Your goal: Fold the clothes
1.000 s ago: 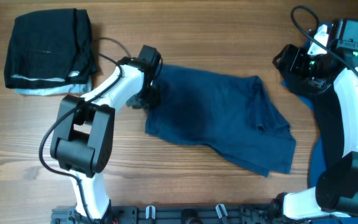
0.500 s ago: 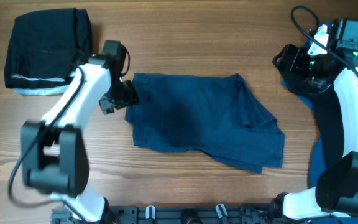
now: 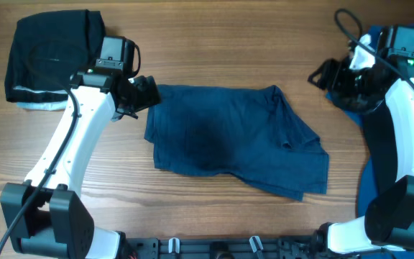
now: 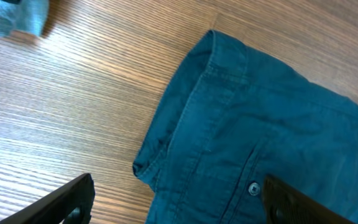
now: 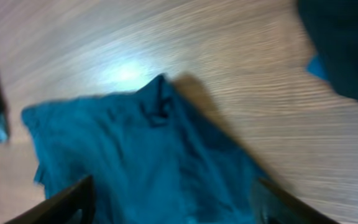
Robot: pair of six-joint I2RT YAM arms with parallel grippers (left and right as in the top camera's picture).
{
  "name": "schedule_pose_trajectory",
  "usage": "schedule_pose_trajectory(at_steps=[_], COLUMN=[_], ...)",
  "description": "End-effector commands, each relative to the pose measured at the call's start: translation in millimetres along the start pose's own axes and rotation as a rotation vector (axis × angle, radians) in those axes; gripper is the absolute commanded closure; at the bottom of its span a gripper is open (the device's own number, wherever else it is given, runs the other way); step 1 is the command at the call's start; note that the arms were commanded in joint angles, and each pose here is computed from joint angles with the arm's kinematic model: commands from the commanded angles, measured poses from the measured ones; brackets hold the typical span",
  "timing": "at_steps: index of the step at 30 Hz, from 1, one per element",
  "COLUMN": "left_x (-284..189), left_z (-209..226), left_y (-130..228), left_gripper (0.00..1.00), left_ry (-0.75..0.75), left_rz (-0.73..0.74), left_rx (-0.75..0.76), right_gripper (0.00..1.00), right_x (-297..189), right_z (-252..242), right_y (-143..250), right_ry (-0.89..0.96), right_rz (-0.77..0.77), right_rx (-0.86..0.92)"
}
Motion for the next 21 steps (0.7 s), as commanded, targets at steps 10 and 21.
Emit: schedule_pose_trajectory(at_steps=[10, 21], left_x=[-2.5, -2.5], left_z=[13.9, 14.3], left_y=[-13.4, -12.8], left_gripper=[0.20, 0.16], left_ry=[0.005, 0.002], left_rz=[-0.028, -0.024], left_rx=[-0.057, -0.058], right_gripper=[0.96, 0.96], right_x=[82.5, 117.9], right_z=[47.6, 16.8], right_y=[84.2, 113.5], right_ry=[-0.076, 0.226], right_rz=[0.314, 0.278], right_rx=[-0.131, -0.069])
Point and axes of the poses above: each gripper's point midway between its finger pads, its own x axis out along the fingers, its own z axis along the line the jaws close on, y = z × x, the point moved 9 cm from there along -x, back along the fingers, and after that the axes turned 9 degrees about -x, right-handed, at the moved point
